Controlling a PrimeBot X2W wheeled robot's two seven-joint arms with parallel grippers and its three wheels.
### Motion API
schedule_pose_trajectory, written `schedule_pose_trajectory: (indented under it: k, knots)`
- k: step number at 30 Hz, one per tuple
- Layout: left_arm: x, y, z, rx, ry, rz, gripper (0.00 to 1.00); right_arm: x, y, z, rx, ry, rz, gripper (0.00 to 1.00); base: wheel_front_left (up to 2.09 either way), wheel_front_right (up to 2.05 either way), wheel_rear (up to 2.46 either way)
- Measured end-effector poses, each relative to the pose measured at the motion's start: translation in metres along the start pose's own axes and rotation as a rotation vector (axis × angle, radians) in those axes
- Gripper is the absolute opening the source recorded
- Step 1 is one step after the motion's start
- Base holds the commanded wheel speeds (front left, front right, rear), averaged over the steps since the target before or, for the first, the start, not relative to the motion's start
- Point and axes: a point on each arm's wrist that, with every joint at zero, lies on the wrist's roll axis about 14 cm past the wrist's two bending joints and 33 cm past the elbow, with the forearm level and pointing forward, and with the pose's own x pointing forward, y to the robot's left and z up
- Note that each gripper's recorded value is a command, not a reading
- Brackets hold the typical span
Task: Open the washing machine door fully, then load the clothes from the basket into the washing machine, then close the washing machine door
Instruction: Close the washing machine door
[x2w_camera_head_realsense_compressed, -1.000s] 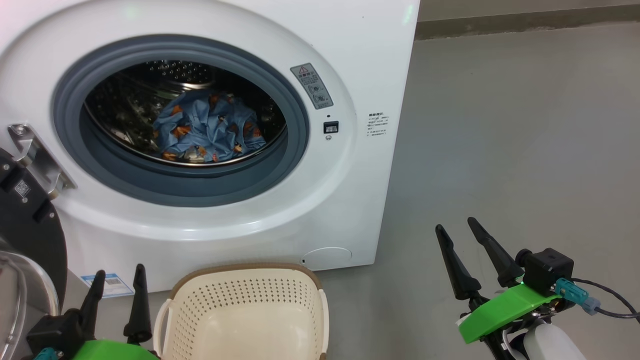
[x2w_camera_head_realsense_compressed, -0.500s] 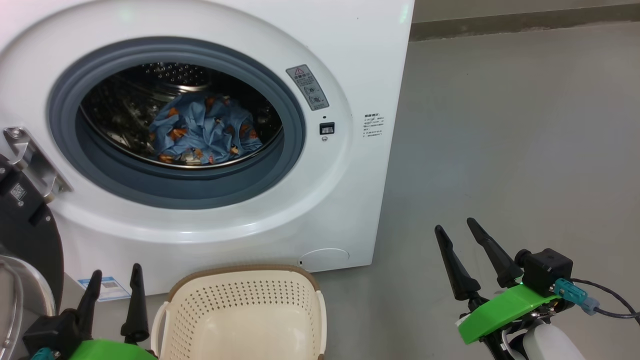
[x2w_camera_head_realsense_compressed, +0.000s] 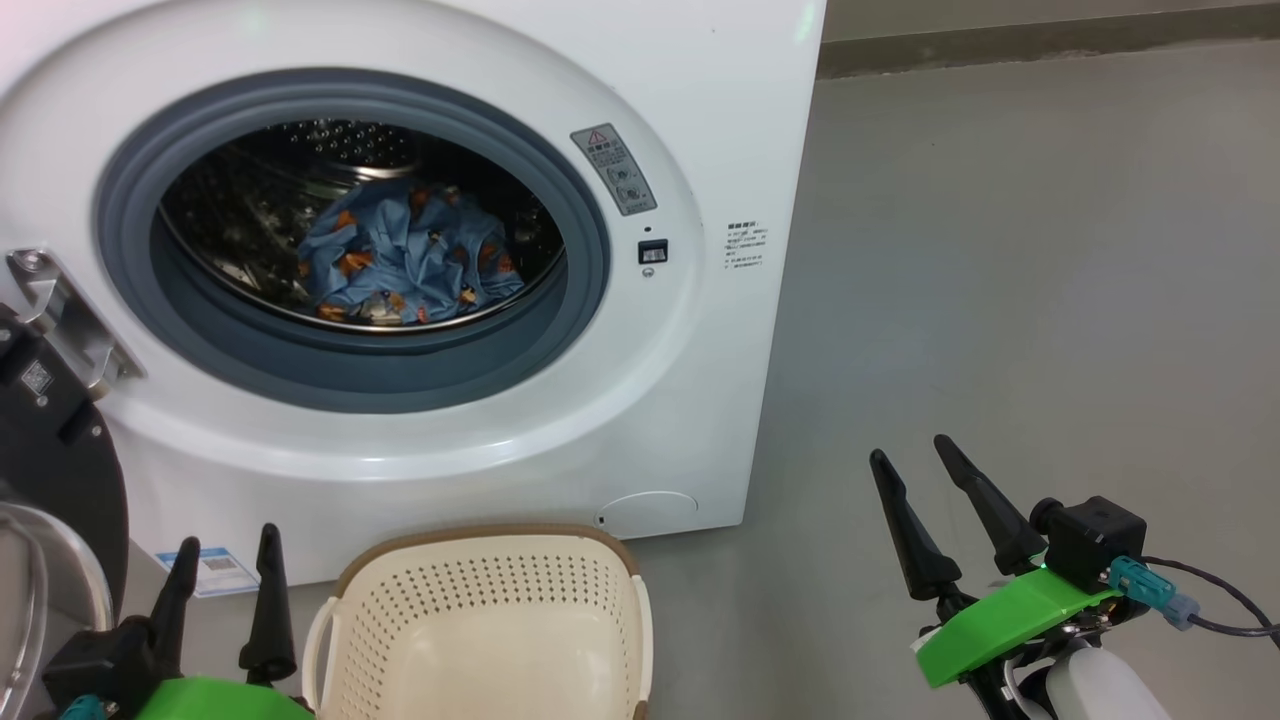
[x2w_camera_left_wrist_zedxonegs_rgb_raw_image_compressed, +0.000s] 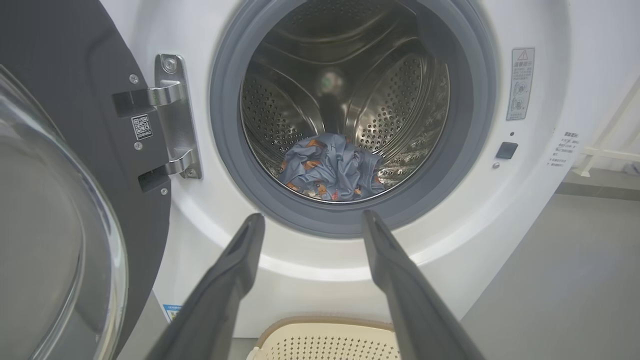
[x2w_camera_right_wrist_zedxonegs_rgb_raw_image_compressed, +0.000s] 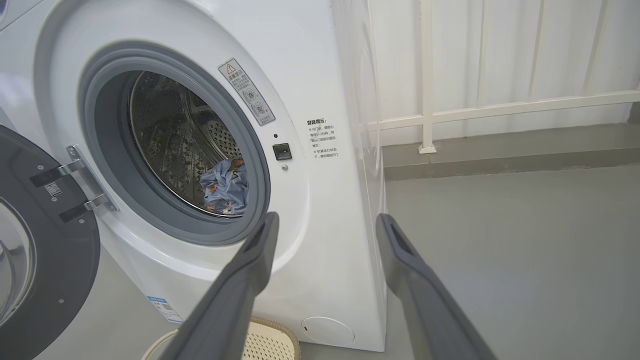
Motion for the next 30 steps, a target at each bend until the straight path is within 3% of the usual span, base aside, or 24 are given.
schedule_pose_trajectory:
  k: [14,30]
  knots:
    - [-0.0011,-0.0029,0.0033,-0.001,-0.012,-0.004,1.00,0.0000,0.0017,0.0025,-0.001,-0.007,0.005,1.00,-1.35,1.28,0.07]
    - [-0.0012,-0.0043,0.0035,0.000,-0.015,-0.006,1.00,-0.0003,0.0015,0.0026,-0.001,-0.007,0.004,1.00,-0.14,0.14,0.00]
